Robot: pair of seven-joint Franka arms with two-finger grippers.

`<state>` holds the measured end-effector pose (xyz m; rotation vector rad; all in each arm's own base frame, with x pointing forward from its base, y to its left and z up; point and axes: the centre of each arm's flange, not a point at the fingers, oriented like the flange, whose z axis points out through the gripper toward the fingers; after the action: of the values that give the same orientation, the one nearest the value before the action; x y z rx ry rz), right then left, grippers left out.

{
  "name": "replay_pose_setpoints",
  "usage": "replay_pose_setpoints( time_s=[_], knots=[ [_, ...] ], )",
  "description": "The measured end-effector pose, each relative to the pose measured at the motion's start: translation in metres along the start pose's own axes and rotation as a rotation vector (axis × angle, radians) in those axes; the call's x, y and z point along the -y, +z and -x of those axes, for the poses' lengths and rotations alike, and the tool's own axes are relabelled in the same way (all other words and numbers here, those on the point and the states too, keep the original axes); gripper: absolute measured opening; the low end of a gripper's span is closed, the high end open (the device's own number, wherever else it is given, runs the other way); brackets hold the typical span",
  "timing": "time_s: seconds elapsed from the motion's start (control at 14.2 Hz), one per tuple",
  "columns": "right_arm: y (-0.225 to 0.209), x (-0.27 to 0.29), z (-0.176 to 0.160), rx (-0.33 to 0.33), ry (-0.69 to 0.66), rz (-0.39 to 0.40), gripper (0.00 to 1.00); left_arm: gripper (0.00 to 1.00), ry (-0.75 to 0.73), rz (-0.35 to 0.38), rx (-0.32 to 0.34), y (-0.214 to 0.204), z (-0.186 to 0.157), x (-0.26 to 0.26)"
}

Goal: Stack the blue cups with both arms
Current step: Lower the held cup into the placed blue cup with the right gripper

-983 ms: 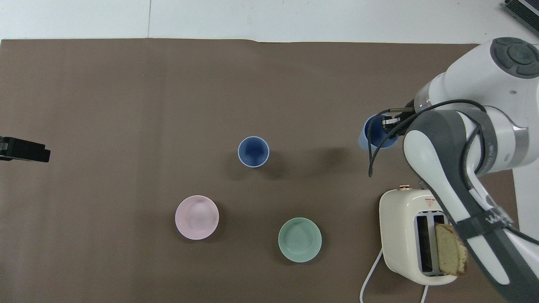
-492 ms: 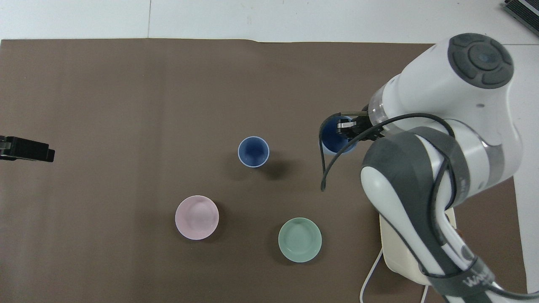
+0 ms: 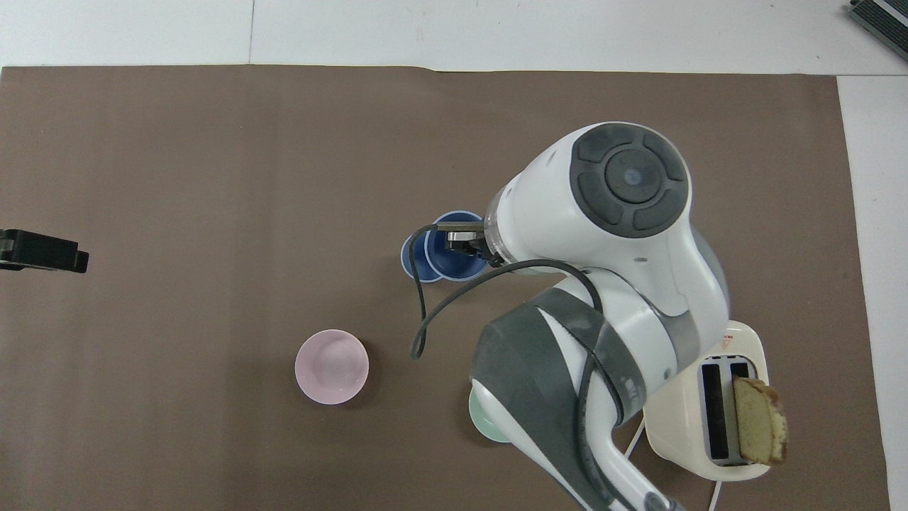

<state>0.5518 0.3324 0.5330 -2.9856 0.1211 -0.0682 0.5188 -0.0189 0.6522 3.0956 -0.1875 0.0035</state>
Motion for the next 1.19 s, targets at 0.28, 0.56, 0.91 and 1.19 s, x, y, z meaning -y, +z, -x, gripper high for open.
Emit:
replay_pose_setpoints(
  time_s=[0.28,0.56,0.91,1.19],
  knots=[
    [0.039,0.014,-0.009,0.005,-0.012,-0.025,0.04,1.0,-0.006,0.001,0.0,0.0,0.0,0.003],
    [0.049,0.015,-0.016,0.007,-0.009,-0.032,0.04,1.0,-0.006,0.001,0.0,0.0,0.0,0.003],
    [0.049,0.017,-0.015,0.008,-0.012,-0.032,0.04,1.0,-0.006,0.001,0.0,0.0,0.0,0.003],
    [0.06,0.015,-0.015,0.025,-0.009,-0.022,0.04,1.0,-0.006,0.001,0.0,0.0,0.0,0.003]
  ],
)
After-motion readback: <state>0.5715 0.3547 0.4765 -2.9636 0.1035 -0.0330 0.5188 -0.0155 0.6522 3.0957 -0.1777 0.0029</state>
